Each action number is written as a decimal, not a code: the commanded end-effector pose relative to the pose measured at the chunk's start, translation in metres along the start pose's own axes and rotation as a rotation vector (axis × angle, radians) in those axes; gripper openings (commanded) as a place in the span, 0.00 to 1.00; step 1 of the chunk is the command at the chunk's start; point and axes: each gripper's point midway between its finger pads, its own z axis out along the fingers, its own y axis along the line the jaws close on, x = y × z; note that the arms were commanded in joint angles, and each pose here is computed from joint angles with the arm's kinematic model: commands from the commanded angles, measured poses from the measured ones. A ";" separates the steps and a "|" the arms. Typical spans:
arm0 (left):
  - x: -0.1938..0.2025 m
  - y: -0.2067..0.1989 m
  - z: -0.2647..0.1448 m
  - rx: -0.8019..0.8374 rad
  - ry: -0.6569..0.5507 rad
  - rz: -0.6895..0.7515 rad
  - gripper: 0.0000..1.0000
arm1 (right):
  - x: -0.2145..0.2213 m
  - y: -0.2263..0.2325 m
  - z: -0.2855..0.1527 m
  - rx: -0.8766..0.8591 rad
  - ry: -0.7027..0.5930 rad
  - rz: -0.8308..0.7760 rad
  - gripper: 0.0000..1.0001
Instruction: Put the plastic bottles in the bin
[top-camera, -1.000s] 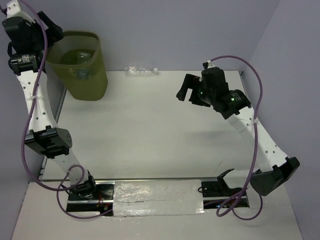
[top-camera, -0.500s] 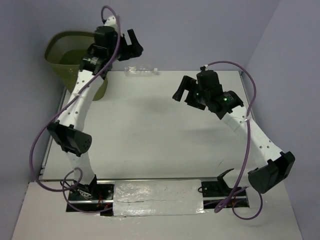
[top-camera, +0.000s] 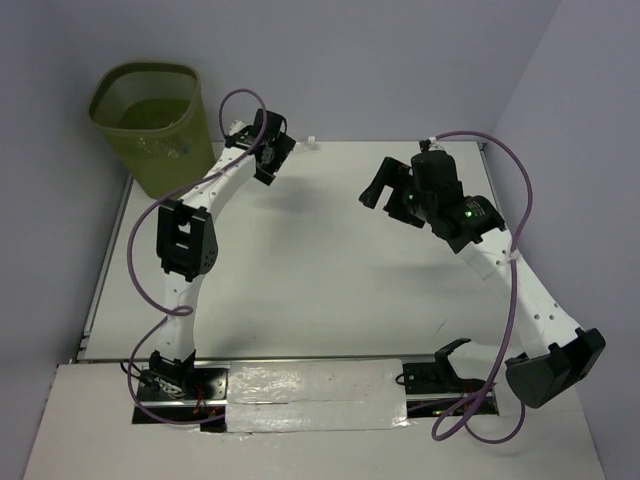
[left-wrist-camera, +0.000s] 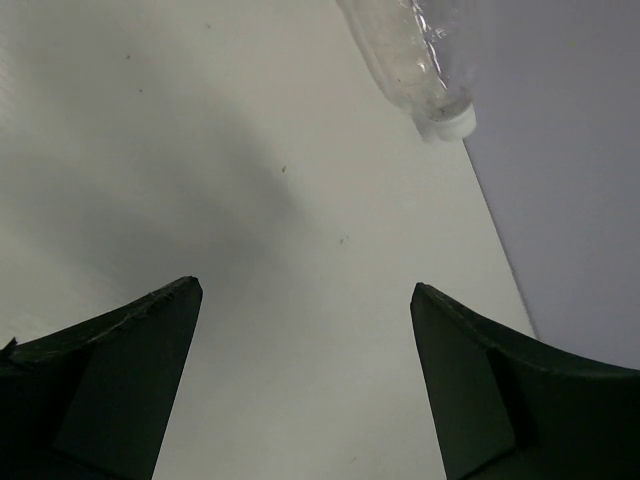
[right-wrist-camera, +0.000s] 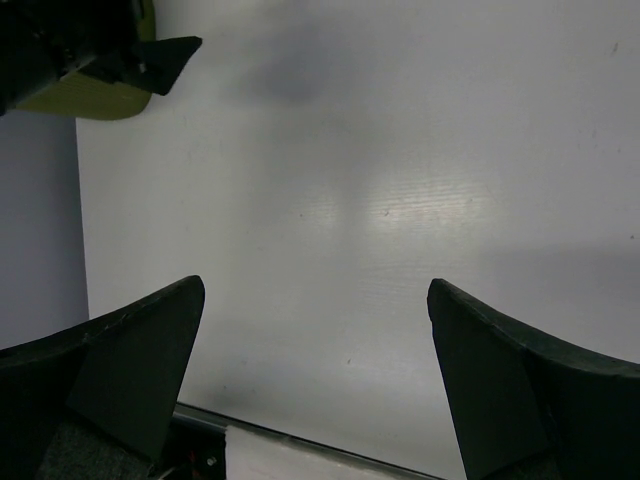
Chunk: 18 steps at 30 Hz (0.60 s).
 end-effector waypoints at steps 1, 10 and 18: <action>-0.009 -0.021 0.019 0.045 -0.070 -0.300 0.99 | -0.001 -0.006 -0.006 0.003 -0.008 -0.021 1.00; 0.000 -0.038 0.105 0.179 -0.050 -0.463 0.99 | 0.015 -0.034 -0.005 0.067 0.044 -0.070 1.00; -0.002 -0.048 0.142 0.299 -0.064 -0.539 1.00 | 0.019 -0.058 -0.005 0.140 0.070 -0.097 1.00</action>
